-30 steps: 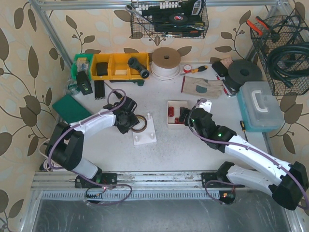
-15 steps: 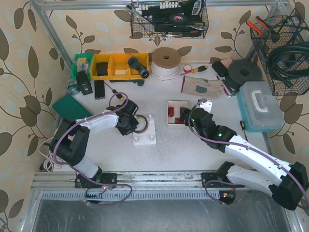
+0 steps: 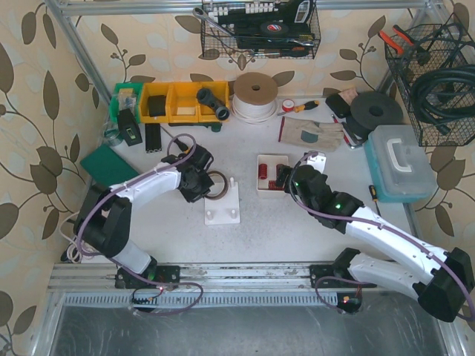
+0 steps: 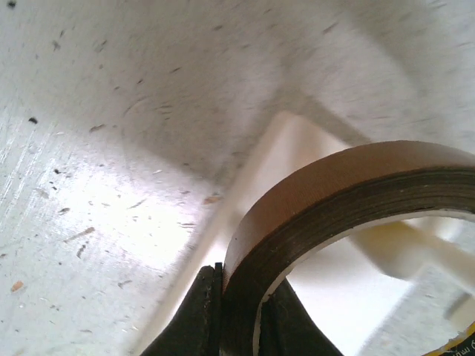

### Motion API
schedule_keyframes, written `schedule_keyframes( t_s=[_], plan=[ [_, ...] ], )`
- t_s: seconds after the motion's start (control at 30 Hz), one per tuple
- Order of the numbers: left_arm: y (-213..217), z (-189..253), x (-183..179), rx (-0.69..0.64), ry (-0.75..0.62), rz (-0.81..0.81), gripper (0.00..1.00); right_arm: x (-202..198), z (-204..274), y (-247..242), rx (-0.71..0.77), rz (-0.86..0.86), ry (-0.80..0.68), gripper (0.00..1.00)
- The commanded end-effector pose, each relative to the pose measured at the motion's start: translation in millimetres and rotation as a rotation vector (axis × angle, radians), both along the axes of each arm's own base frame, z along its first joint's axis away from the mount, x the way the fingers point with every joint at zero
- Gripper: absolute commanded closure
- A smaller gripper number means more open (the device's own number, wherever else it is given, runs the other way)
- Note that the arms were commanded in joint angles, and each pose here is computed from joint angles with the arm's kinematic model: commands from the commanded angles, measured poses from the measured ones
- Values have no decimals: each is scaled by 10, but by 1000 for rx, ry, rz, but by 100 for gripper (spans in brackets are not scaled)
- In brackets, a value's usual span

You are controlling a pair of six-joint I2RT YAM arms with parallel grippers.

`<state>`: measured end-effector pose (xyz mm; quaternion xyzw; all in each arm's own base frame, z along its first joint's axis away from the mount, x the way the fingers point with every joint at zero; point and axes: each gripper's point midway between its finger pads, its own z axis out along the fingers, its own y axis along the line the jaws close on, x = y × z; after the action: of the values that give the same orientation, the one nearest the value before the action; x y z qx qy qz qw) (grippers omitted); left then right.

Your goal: Install the large spring

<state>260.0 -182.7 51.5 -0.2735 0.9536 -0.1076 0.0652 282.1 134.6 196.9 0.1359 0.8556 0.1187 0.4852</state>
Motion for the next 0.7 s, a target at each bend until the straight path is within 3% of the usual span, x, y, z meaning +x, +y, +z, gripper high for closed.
schedule_keyframes(
  t_s=[0.0,0.17,0.37,0.5,0.67],
  plan=[
    [-37,424,66,-21,-78,-10,100,7,80,-3,6,-15,-4,1],
    [-76,598,100,-50,-106,-11,100,6,85,1,6,-12,-4,1],
    [-67,1107,231,-29,-193,-63,100,10,104,45,14,13,-13,1],
    [191,1556,477,74,-282,-101,100,21,130,155,43,64,-35,1],
    [642,1486,802,115,-222,-83,100,27,199,287,31,157,-85,1]
  ],
)
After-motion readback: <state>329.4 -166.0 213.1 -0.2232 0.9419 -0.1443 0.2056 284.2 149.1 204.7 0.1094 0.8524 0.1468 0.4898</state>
